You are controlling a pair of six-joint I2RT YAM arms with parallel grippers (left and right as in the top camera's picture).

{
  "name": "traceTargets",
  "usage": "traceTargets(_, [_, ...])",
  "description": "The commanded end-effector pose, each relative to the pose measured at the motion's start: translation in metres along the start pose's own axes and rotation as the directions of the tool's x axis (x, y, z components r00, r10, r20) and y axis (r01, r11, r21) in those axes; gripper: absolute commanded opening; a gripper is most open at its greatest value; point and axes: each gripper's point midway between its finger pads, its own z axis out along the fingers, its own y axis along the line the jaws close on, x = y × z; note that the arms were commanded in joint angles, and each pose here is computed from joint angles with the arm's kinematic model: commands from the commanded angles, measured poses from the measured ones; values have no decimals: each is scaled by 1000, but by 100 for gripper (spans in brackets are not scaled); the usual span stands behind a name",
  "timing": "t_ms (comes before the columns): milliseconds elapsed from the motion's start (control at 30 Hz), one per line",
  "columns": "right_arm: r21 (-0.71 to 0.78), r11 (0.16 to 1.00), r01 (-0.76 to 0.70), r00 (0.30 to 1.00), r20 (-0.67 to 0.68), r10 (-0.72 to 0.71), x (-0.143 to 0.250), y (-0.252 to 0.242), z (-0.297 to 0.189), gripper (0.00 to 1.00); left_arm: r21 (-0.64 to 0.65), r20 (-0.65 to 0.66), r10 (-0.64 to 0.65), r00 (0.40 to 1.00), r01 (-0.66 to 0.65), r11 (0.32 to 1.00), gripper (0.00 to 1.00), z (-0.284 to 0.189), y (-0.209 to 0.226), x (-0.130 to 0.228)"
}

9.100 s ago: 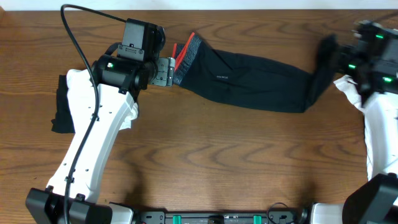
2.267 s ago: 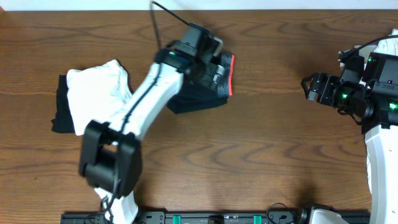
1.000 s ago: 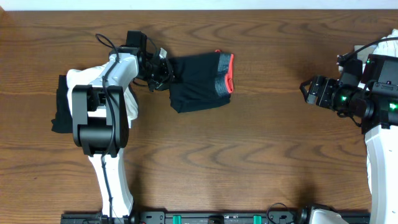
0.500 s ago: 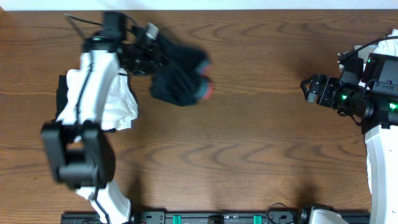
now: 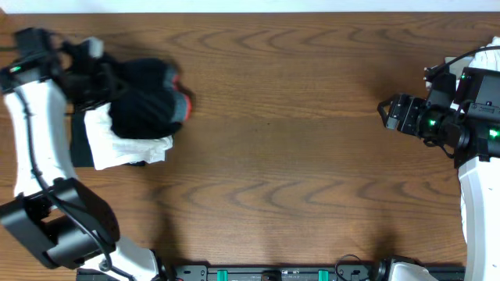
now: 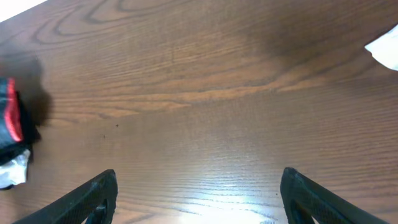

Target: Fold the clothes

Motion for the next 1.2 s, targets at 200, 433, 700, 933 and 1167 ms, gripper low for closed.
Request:
traceTargets(200, [9,1000,2,1000,7,-2,0,-3,-5,81,-115,60,-67,996,74,991,65,-20,80,-7])
traceTargets(433, [-2,1000,-6,1000,-2,6,2,-1,-5,81,-258,58,-215,975,223,940,98,-33,120,8])
traceTargets(700, [-52,997,49,997,60,-45,-6,13,-19,82,-158,266,-234,935,282,946,98,-114,92,-2])
traceTargets(933, [-150,983,109,979,186,-80,-20,42,-48,83,-79,316,101,943,-80,994,33,-134,-7,-8])
traceTargets(1167, [-151,983,109,979,190,-79,-17,43,-54,83,-248,158,112,981,-70,966,6,-63,23,-13])
